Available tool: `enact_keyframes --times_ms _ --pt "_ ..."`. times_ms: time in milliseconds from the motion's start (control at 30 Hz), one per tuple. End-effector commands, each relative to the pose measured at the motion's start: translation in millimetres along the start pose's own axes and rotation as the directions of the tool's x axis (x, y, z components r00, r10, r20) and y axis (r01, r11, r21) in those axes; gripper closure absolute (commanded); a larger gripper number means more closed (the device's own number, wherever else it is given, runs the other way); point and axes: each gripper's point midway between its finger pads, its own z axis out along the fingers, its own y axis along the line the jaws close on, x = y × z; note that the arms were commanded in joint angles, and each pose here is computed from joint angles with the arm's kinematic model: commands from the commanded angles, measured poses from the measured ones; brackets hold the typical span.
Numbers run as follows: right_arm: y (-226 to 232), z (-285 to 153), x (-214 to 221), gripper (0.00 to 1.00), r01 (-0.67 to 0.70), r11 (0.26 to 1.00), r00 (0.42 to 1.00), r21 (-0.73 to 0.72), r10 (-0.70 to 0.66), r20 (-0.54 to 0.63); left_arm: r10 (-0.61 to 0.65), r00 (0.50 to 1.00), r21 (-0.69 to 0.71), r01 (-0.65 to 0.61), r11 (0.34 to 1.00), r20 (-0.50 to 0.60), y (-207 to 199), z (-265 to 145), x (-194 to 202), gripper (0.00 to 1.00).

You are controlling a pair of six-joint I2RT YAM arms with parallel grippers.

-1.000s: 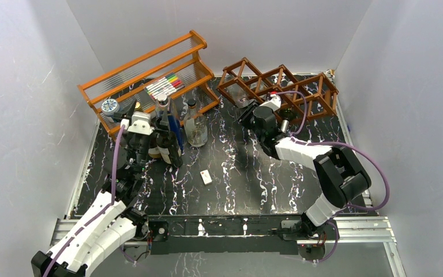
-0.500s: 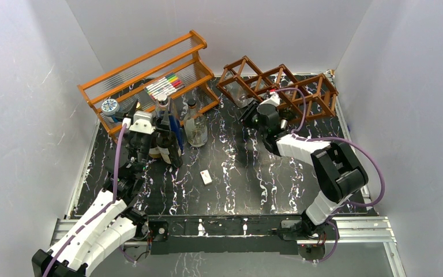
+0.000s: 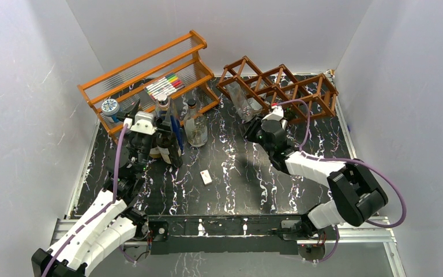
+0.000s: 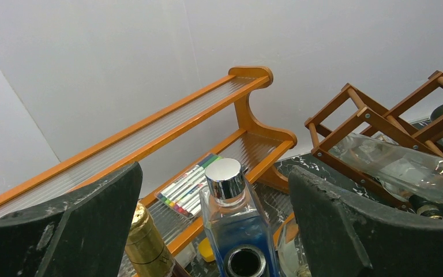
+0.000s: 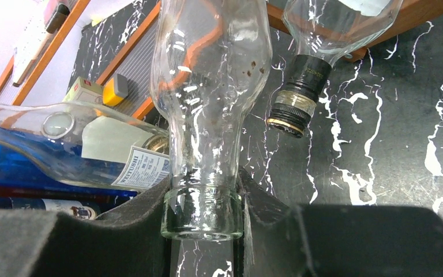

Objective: Take the wine bottle off the wine rack

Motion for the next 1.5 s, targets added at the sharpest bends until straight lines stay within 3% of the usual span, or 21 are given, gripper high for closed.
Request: enact_keyframes --times_ms 0,567,900,1133,1467 --pt "18 -13 -23 1.00 0.032 0.998 0.998 -0.060 -0.028 0.058 -0.028 0.998 0.011 0.027 1.000 0.056 -2 3 -19 0.03" --pt "0 -57 1 1.00 0.055 0.998 0.995 -0.027 -0.057 -0.079 -0.019 0.999 0.085 0.015 0.996 0.047 -24 3 -13 0.04" --pt "-2 -73 3 1.00 0.088 0.995 0.991 -0.038 -0.092 -0.098 -0.010 0.999 0.108 0.005 0.994 0.045 -32 3 -12 0.04" --pt "-9 -75 24 1.00 0.165 0.986 0.955 -0.019 -0.165 -0.248 -0.013 0.999 0.130 0.007 0.992 0.044 -38 2 -11 0.04" --pt "-16 -94 30 1.00 0.209 0.977 0.935 -0.032 -0.209 -0.287 -0.056 0.997 0.357 0.033 0.933 0.054 -86 -3 -17 0.06"
